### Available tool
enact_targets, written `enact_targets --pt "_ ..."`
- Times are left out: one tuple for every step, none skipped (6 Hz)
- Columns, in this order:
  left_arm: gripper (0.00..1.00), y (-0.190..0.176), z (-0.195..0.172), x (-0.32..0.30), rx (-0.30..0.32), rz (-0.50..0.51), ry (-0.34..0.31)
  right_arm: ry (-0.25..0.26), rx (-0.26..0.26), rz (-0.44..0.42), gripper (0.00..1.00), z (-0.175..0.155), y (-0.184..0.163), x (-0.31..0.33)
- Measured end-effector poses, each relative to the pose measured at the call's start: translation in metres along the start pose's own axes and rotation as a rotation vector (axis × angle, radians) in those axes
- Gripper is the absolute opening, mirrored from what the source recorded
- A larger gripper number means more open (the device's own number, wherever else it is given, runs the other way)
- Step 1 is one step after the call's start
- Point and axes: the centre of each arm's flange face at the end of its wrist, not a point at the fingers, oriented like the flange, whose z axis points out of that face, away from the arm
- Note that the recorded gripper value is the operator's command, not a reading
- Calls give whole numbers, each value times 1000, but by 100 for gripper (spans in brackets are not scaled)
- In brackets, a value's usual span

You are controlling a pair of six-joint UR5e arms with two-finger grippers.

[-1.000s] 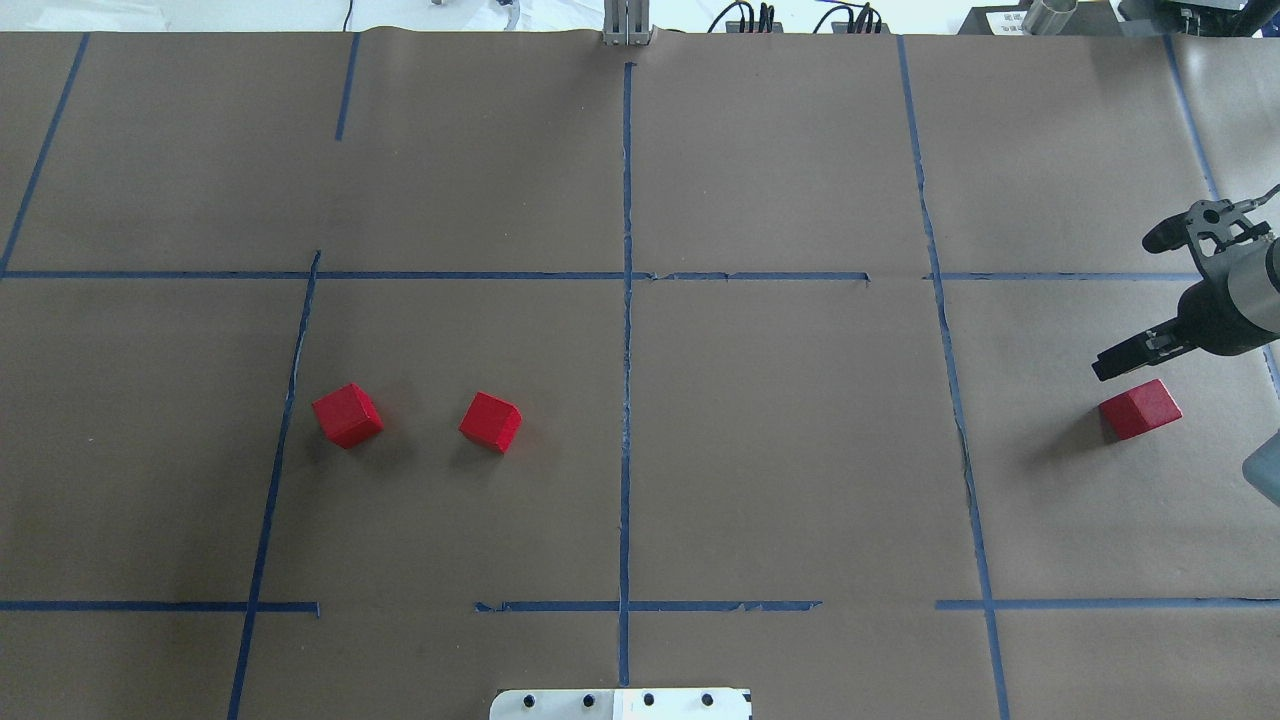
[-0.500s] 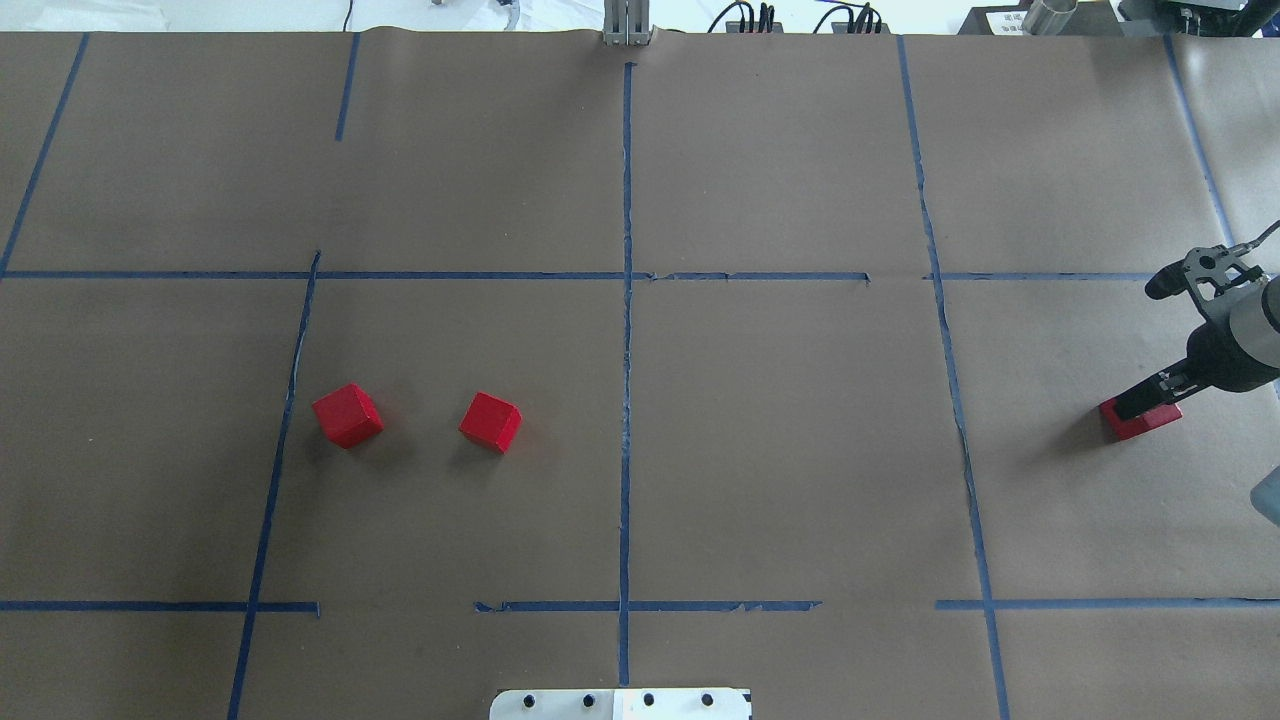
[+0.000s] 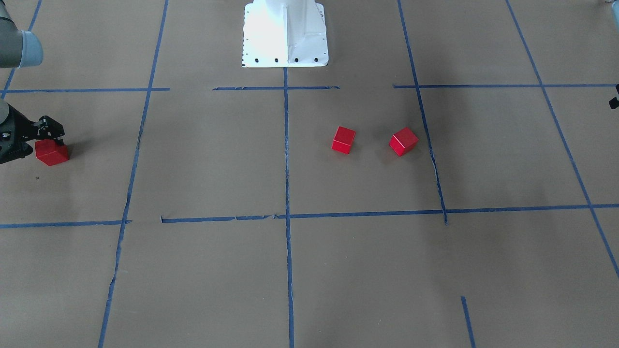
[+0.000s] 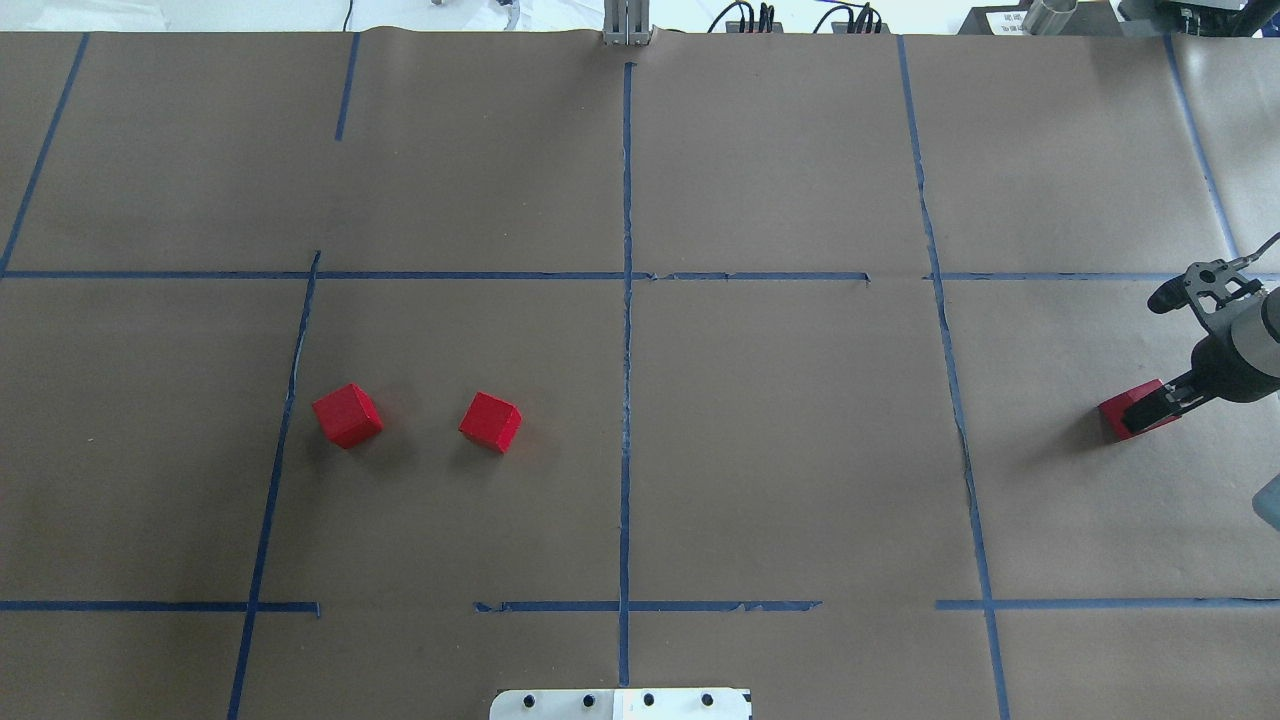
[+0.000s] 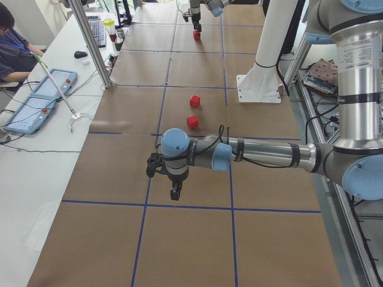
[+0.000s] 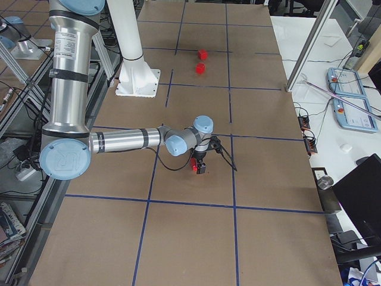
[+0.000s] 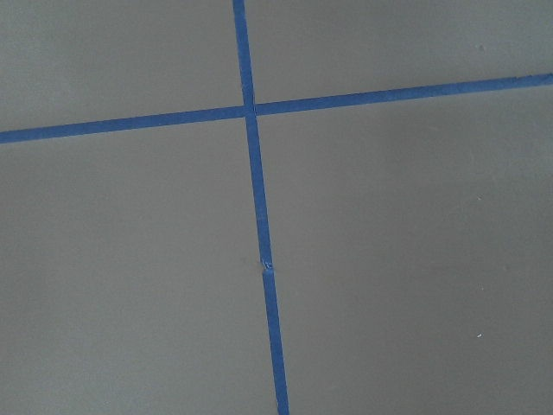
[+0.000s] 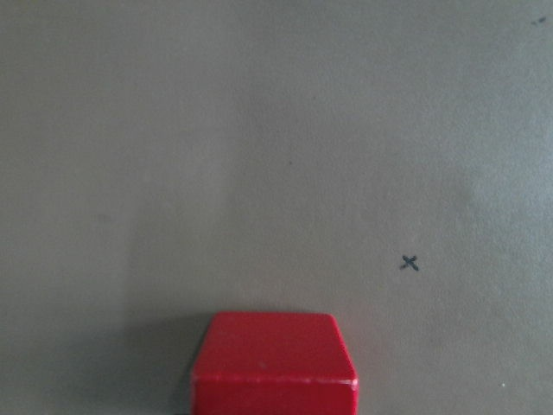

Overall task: Form red blocks into L shape at center
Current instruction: 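Lift the red cube with the right gripper and carry it toward the table center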

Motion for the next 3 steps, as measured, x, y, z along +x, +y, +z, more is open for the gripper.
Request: enact_targets --pt "100 0 -1 1 2 2 0 -3 -3 -1 90 2 -1 -2" --pt "100 -1 -2 2 3 3 0 -5 -6 -5 82 3 -2 -5" --pt "100 -1 -2 2 4 4 0 -6 -11 -8 79 6 -2 -7"
